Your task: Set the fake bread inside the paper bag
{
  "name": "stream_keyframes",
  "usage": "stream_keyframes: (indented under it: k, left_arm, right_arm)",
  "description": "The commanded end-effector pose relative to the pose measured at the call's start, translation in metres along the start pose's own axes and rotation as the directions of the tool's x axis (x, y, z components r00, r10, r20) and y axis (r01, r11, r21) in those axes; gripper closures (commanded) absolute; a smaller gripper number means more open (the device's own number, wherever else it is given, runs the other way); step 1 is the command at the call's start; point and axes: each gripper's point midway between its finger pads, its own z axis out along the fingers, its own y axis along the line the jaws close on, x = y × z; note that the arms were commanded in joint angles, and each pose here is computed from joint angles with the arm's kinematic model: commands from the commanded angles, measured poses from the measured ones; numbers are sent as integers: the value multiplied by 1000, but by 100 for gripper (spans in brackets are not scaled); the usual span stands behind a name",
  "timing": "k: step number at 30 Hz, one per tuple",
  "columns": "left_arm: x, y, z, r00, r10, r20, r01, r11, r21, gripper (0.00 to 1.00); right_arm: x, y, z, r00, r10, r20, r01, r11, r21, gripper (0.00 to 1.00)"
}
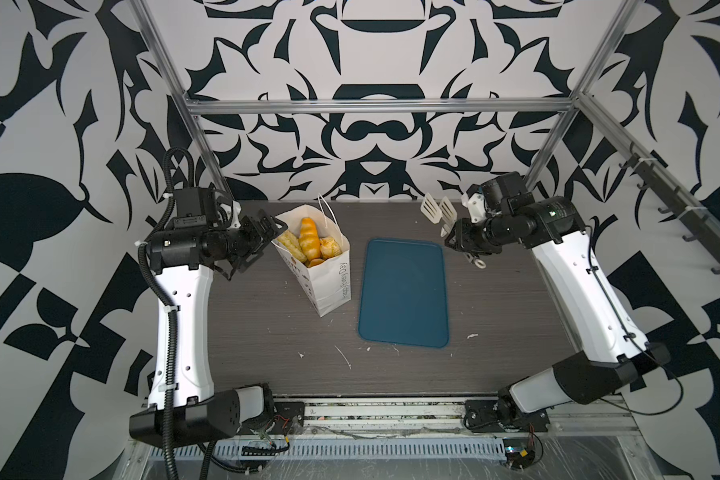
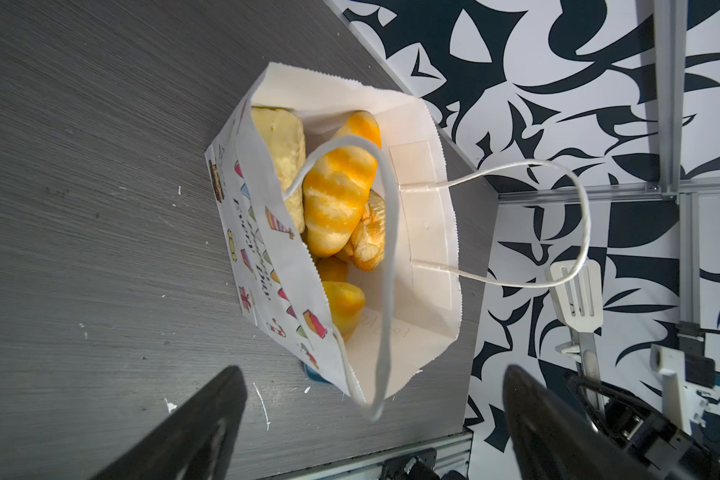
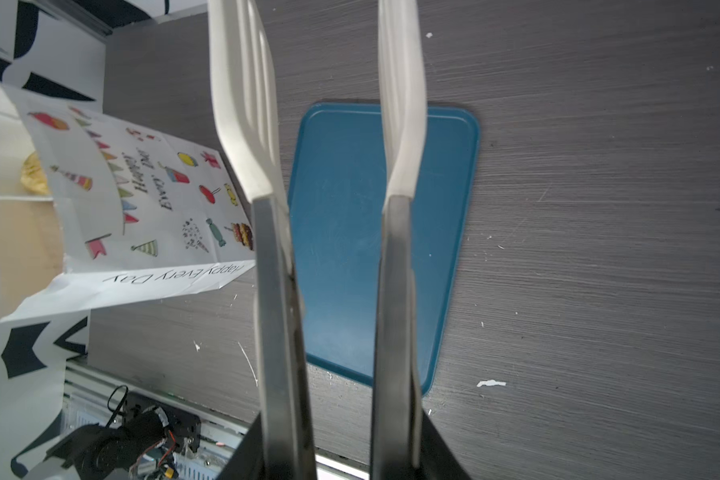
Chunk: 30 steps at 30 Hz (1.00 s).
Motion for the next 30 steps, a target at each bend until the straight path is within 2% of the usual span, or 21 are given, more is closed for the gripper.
stream_keyframes:
  k: [1, 7, 14, 20, 26, 30]
  left_arm:
    - [5, -5, -12, 996, 55, 71, -58, 998, 38, 1]
    - [11, 1, -20, 975, 131, 178, -140, 989, 41, 1]
    - [18, 20, -20, 958, 170, 229, -172, 985, -13, 1]
    - [30, 29, -15, 925, 250, 286, -262, 965, 3, 1]
    - [42, 51, -3, 935, 236, 264, -237, 971, -29, 1]
    - [44, 62, 1, 927, 254, 276, -247, 967, -61, 1]
  right_arm:
    - [-14, -6, -8, 995, 58, 76, -54, 997, -47, 59]
    - [-12, -34, 9, 987, 155, 52, -154, 988, -23, 60]
    - [-14, -60, 18, 973, 224, 64, -225, 974, 5, 60]
    - [-14, -81, 24, 961, 267, 74, -270, 962, 45, 60]
    - [-13, -98, 35, 953, 293, 81, -299, 950, 84, 61]
    - [-4, -111, 49, 949, 310, 59, -315, 941, 123, 61]
